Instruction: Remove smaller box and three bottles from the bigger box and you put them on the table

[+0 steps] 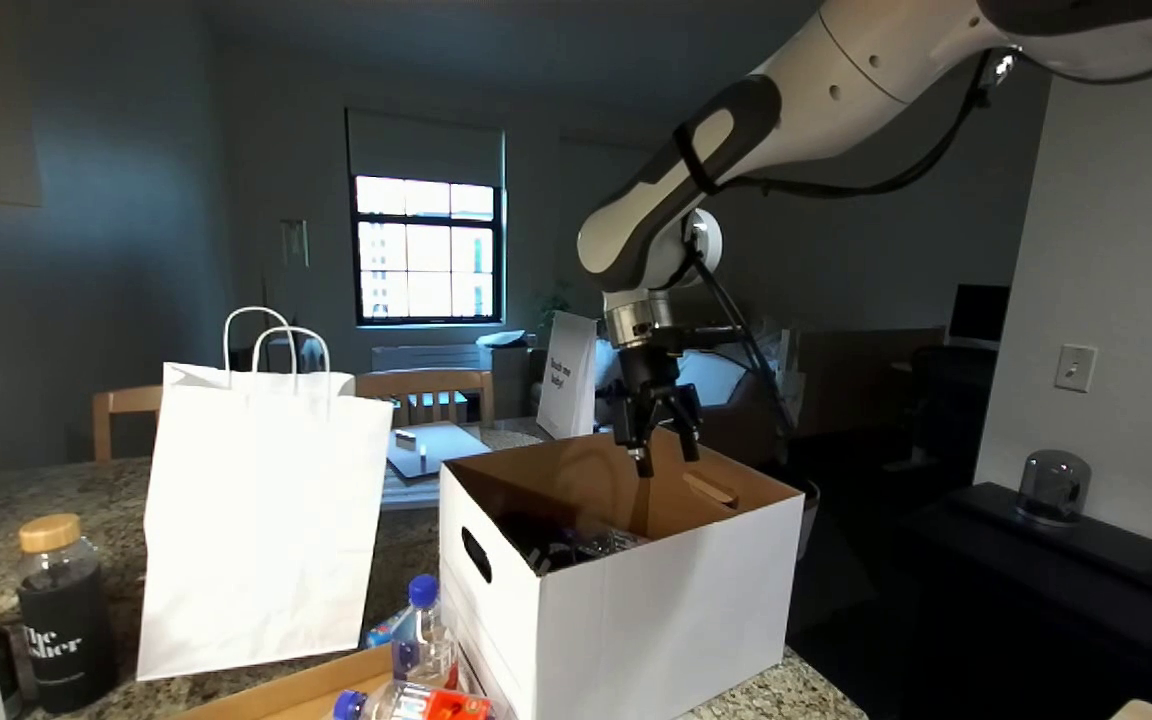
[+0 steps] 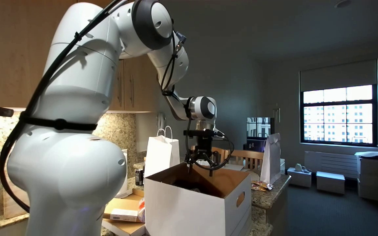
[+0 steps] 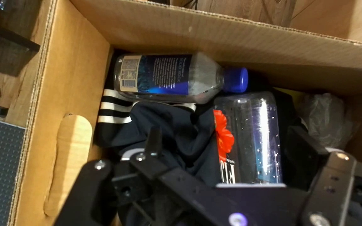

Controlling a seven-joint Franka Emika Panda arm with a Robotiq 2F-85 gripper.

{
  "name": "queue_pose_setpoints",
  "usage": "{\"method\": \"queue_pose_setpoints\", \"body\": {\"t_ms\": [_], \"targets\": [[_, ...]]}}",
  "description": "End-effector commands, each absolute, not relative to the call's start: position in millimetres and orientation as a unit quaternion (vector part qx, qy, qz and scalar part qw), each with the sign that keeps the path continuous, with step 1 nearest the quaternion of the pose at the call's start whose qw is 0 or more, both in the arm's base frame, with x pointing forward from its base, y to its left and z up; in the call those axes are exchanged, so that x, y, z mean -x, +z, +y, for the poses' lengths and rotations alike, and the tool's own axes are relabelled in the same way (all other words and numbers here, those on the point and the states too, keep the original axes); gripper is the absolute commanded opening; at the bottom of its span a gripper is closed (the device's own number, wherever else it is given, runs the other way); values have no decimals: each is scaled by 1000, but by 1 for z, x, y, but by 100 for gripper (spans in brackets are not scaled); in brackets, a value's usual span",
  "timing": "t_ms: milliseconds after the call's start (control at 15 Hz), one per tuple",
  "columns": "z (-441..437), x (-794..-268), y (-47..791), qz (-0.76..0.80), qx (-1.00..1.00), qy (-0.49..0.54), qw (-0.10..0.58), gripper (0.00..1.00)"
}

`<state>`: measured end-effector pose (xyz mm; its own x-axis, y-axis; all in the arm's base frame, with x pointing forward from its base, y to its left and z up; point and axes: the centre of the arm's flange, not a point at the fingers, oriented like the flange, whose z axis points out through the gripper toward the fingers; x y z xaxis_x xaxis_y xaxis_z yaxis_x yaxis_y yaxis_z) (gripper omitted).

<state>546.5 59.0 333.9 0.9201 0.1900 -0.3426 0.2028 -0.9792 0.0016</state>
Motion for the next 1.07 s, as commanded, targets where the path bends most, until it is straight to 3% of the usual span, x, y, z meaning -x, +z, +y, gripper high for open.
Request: {"method": "queue_pose_setpoints", "body": {"t_ms": [0, 333, 667, 1000], "targets": [[67, -547, 332, 98, -980, -170, 17, 100], [104, -556, 300, 121, -974, -189, 31, 100], [134, -598, 287, 128, -981, -135, 55, 100], [149, -631, 251, 121, -959, -207, 151, 100]]}}
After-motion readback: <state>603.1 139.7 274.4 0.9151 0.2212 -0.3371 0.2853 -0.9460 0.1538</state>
